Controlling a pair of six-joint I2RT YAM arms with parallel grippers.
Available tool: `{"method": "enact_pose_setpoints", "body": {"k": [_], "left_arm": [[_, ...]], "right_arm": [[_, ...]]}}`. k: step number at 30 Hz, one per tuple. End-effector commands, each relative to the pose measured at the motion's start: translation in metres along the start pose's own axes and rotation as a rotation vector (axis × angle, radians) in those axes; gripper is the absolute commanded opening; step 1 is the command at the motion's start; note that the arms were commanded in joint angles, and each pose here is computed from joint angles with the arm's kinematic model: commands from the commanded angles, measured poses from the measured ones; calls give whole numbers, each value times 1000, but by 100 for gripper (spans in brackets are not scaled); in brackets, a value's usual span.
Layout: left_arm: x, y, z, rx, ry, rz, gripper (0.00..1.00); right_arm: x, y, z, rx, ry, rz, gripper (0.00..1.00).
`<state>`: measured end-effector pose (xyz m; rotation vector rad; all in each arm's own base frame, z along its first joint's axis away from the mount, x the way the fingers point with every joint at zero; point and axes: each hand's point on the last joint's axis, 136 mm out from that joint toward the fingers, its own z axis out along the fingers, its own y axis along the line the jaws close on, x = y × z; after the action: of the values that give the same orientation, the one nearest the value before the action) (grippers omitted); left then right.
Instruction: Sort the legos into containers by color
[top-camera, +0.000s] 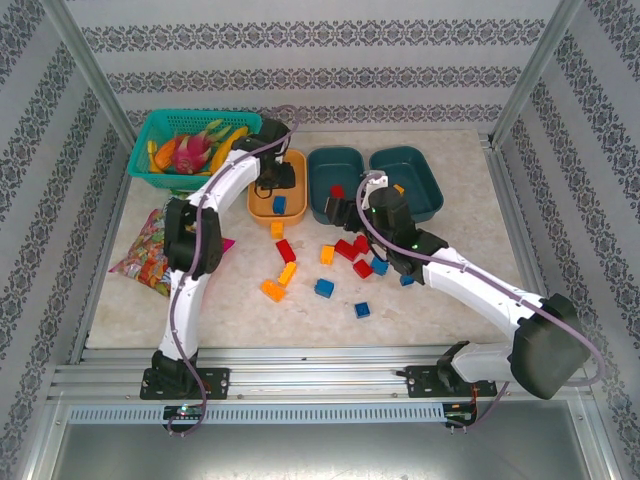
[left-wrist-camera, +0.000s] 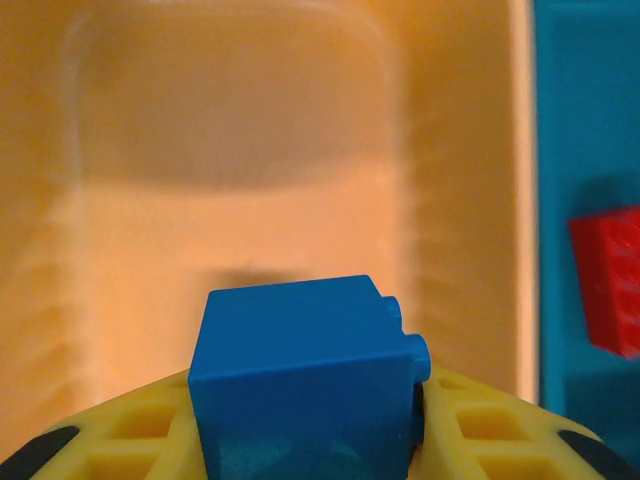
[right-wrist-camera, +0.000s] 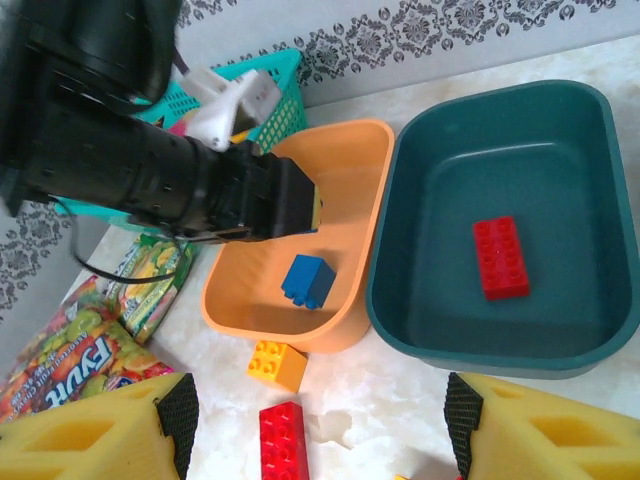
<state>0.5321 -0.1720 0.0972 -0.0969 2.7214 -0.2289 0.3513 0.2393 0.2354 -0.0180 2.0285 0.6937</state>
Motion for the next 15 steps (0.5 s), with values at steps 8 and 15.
{"method": "enact_pose_setpoints", "body": {"k": [8,15], "left_arm": [[23,41,18,-151,114,-128,40],[28,43,20,-163,131,-158,49]], "right_arm": [[2,-5,-1,-4,13,47,68],[3,-6,0,1,34,30,68]]}}
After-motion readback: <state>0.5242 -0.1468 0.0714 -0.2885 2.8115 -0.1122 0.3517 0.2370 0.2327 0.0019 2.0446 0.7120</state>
